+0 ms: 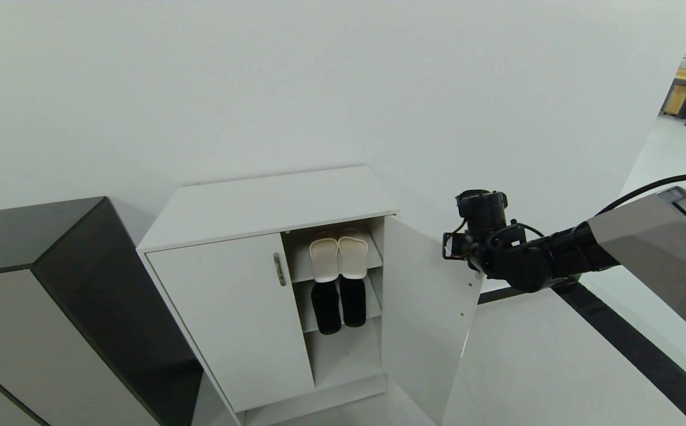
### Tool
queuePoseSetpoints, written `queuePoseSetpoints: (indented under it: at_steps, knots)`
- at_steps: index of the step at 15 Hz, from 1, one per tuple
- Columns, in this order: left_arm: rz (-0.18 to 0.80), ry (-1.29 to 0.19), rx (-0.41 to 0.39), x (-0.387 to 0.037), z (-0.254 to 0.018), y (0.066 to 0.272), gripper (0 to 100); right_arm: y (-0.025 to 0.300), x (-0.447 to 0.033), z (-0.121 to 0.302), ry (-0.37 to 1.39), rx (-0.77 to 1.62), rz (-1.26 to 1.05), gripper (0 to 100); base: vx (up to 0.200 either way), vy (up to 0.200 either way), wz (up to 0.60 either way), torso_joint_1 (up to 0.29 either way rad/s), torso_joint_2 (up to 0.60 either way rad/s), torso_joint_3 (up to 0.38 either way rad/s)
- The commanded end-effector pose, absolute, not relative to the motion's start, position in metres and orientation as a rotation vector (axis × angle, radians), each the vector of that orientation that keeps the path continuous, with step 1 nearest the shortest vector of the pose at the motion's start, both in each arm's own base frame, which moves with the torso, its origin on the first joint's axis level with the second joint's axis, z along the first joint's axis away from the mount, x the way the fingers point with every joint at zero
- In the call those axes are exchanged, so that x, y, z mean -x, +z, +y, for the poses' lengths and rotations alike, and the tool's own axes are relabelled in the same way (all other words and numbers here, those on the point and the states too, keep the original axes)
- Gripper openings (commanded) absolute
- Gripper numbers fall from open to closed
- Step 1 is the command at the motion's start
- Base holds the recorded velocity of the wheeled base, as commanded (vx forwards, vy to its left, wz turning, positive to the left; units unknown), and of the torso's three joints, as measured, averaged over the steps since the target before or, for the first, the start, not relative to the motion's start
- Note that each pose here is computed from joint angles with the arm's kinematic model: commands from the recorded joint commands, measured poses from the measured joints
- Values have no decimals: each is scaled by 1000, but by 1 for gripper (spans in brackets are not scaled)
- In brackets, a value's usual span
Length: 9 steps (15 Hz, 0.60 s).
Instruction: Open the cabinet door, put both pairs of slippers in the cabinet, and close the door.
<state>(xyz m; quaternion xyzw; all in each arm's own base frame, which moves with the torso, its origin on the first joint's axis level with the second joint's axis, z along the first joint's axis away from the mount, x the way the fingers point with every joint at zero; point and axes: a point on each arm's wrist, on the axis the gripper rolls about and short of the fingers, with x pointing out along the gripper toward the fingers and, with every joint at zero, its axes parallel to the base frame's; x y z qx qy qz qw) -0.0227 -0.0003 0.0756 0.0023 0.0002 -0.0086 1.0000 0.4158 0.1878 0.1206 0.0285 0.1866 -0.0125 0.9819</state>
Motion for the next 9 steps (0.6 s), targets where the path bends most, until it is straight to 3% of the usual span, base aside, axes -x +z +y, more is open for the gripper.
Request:
queuePoseSetpoints:
  at_steps: [1, 9]
  knots:
    - [0, -17, -5, 23, 0, 76, 0, 120, -415, 188, -25, -58, 378, 0, 0, 0, 0, 0, 0, 0]
    - [0, -17, -5, 23, 0, 76, 0, 121, -380, 208, 43, -41, 408, 0, 0, 0, 0, 0, 0, 0]
